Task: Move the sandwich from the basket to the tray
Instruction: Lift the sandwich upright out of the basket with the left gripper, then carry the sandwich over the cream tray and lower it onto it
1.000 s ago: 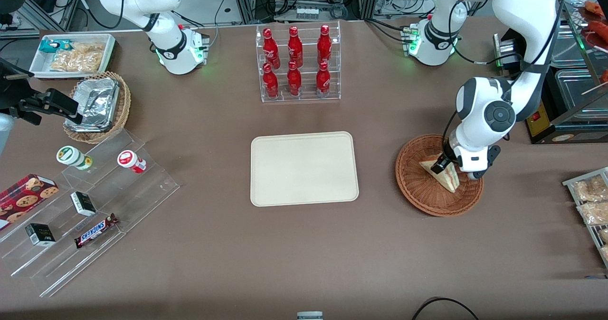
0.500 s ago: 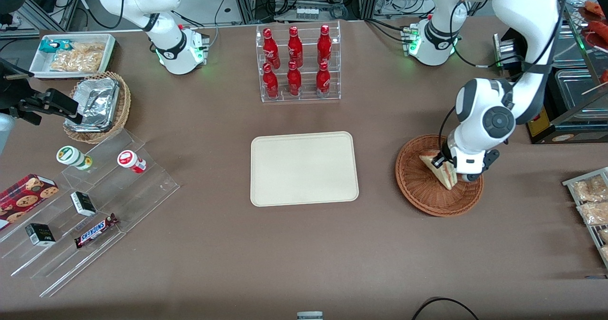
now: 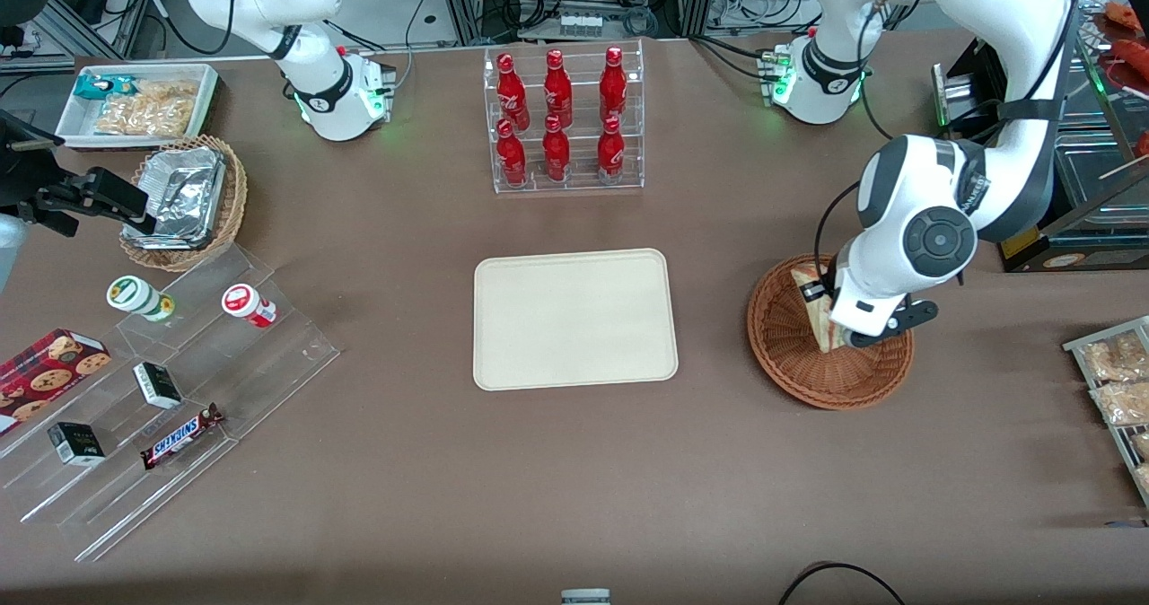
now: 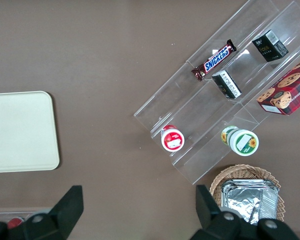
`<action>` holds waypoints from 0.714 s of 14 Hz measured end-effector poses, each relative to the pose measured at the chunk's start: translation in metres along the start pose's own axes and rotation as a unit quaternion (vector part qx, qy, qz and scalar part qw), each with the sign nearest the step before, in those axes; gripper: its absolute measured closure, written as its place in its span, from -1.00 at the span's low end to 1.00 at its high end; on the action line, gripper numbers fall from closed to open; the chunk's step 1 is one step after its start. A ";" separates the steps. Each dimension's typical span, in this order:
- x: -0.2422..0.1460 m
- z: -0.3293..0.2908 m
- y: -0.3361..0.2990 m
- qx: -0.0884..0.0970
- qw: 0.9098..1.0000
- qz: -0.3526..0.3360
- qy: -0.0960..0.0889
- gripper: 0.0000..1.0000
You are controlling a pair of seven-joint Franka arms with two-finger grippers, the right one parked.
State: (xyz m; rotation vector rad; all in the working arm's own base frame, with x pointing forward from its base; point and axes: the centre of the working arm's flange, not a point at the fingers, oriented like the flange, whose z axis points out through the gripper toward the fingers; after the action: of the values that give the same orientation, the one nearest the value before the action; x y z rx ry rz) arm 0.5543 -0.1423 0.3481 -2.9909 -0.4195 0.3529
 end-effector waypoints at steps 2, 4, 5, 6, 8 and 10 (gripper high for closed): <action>-0.001 -0.006 0.011 -0.002 0.999 0.048 0.004 0.58; -0.005 -0.006 0.026 -0.002 0.997 0.074 0.005 0.70; -0.009 -0.006 0.037 -0.003 0.996 0.086 0.005 0.71; -0.012 -0.007 0.050 -0.004 0.995 0.097 0.007 0.71; -0.017 -0.008 0.078 -0.011 0.993 0.120 0.011 0.72; -0.021 -0.007 0.109 -0.031 0.990 0.137 0.016 0.72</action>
State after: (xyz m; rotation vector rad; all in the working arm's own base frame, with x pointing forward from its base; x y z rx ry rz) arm 0.5647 -0.2532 0.3447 -3.1143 -0.0151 0.3184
